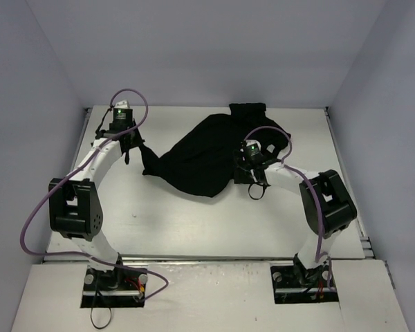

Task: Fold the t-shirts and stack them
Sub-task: Flatten out the tshirt

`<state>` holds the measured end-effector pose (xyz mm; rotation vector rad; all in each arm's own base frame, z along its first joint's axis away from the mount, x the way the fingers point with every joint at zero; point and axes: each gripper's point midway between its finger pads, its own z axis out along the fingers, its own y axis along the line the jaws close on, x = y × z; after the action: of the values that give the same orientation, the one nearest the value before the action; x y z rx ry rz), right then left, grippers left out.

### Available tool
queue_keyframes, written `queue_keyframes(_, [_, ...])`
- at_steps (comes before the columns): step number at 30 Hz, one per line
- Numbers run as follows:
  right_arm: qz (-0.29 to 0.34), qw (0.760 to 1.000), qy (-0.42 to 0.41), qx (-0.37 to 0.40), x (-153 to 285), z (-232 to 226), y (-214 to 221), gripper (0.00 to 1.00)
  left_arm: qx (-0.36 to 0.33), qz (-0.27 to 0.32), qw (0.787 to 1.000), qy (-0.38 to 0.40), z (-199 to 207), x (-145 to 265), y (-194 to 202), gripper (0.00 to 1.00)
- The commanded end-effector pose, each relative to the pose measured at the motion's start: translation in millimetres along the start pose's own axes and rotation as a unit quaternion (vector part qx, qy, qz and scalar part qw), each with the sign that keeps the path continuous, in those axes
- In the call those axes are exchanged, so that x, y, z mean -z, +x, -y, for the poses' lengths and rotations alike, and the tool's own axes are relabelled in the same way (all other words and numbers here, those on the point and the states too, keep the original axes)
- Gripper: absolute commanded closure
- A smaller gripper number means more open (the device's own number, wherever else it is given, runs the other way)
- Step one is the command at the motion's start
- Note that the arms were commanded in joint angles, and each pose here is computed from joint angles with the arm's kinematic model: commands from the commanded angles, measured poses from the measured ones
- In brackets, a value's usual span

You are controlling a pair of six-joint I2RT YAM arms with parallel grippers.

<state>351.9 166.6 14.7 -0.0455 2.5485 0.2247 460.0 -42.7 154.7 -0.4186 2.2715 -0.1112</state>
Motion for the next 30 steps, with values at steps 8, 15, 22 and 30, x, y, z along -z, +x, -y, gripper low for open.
queue_keyframes(8, [0.093, 0.992, 0.088, 0.015, 59.7, 28.4, -49.5, 1.0, 0.014, 0.068, 0.998, -0.005, -10.8, 41.2, -54.4, 1.0])
queue_keyframes(15, [0.161, 0.977, 0.122, 0.072, 168.3, 52.5, -141.8, 1.0, -0.002, 0.077, 0.997, -0.022, -20.3, 48.0, -63.8, 1.0])
queue_keyframes(22, [0.069, 0.985, 0.154, -0.023, 96.4, 133.9, -148.5, 0.74, 0.009, 0.019, 1.0, -0.018, -17.5, 12.5, -19.0, 1.0])
queue_keyframes(30, [0.082, 0.992, 0.092, -0.012, 98.0, 74.9, -151.7, 0.52, 0.006, -0.011, 1.0, 0.004, 1.6, -3.8, 3.6, 1.0])
